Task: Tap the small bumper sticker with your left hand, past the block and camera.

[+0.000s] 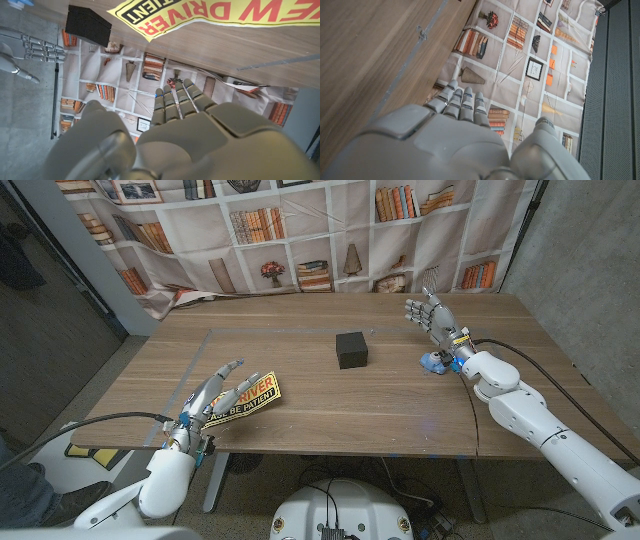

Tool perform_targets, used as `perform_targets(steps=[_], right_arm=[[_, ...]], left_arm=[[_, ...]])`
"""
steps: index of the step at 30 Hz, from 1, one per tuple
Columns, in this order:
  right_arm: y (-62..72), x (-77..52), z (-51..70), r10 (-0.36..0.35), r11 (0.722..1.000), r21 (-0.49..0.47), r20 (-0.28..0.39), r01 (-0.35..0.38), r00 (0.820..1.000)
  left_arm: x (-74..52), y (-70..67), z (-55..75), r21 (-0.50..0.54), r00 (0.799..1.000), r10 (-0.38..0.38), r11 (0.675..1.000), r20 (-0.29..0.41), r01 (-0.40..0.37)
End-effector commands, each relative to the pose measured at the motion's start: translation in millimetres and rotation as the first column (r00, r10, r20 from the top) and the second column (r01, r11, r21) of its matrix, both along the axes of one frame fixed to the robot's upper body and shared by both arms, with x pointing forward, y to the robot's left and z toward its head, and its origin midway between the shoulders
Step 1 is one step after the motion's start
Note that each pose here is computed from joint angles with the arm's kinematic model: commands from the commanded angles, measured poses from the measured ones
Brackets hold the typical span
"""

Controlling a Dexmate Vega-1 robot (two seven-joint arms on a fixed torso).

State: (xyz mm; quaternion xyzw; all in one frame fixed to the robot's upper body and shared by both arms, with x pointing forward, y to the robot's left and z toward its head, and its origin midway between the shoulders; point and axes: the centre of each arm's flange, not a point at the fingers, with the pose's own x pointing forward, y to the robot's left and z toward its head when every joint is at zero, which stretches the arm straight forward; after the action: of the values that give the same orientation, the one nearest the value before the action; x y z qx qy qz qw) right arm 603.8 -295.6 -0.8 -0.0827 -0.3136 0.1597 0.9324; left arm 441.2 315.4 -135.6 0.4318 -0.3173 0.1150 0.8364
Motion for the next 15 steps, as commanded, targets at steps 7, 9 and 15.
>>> perform_targets(steps=[7, 9, 15], right_arm=[[0.2, 0.2, -2.0, 0.012, 1.000, 0.003, -0.009, -0.012, 1.000], [-0.3, 0.0, -2.6, 0.010, 1.000, -0.002, -0.014, -0.010, 1.000], [-2.9, -0.2, -3.6, 0.008, 1.000, -0.009, -0.028, -0.008, 1.000]], left_arm=[[-3.3, -23.2, 7.6, 0.278, 0.985, 0.165, 0.945, 0.047, -0.171], [-3.4, -24.5, 8.0, 0.302, 0.983, 0.180, 0.935, 0.042, -0.184], [-1.2, -29.4, 5.4, 0.342, 0.979, 0.204, 0.920, 0.002, -0.193]])
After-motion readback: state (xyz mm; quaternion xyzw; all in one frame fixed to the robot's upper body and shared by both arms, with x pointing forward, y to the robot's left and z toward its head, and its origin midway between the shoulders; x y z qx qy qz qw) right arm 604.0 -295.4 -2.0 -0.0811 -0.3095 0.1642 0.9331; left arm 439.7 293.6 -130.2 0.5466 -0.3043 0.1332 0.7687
